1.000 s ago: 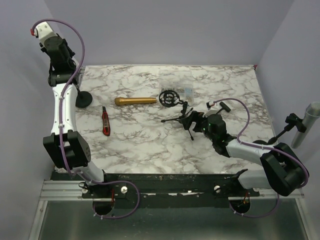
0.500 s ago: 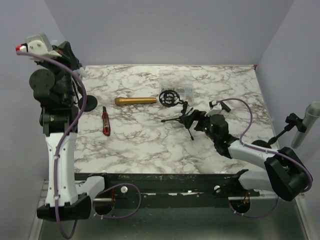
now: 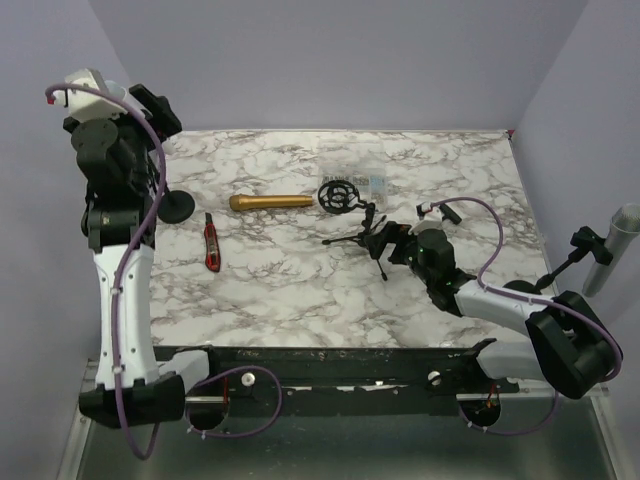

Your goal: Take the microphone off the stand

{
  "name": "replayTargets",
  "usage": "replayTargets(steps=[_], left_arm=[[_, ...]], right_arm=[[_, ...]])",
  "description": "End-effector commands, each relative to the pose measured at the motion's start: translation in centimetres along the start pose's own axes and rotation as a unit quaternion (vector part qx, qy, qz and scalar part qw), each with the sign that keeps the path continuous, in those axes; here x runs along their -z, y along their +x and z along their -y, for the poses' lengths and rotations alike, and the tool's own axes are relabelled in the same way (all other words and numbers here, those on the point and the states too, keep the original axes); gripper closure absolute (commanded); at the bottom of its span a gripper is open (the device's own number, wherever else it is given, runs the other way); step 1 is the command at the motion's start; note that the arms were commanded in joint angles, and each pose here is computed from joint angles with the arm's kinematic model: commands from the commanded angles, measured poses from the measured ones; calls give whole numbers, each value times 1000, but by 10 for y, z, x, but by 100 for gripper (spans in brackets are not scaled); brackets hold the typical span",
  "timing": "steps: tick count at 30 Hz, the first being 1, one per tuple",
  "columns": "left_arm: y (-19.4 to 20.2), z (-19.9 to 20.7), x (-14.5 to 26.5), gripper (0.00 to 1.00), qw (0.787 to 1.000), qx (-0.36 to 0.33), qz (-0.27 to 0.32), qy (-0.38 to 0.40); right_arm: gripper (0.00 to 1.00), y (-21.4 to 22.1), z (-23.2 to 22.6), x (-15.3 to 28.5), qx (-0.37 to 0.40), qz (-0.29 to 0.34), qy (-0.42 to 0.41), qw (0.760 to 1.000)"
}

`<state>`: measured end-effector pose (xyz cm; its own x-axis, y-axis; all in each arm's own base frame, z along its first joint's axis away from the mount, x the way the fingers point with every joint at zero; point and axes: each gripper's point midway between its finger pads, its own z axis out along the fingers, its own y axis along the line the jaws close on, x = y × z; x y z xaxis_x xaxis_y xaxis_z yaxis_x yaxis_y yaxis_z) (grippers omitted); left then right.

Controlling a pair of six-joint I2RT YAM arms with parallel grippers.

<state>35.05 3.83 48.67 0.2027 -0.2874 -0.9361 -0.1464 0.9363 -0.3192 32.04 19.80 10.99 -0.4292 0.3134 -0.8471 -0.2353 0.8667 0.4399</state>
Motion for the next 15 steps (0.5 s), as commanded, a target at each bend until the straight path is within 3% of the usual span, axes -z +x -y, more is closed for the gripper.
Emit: replayTargets(steps=[1, 7, 11, 15], left_arm=[[39, -28, -39, 1, 995, 22, -83, -42], [69, -72, -75, 1, 985, 38, -132, -108], [88, -77, -86, 2, 987, 52, -141, -49], [92, -96, -95, 2, 987, 26, -135, -78]], right_arm=[[0, 1, 0, -2, 5, 1, -6, 1000], [1, -3, -3, -1, 5, 8, -11, 1000], [1, -2, -3, -1, 6, 6, -12, 1000], [1, -2, -4, -1, 3, 6, -15, 1000]])
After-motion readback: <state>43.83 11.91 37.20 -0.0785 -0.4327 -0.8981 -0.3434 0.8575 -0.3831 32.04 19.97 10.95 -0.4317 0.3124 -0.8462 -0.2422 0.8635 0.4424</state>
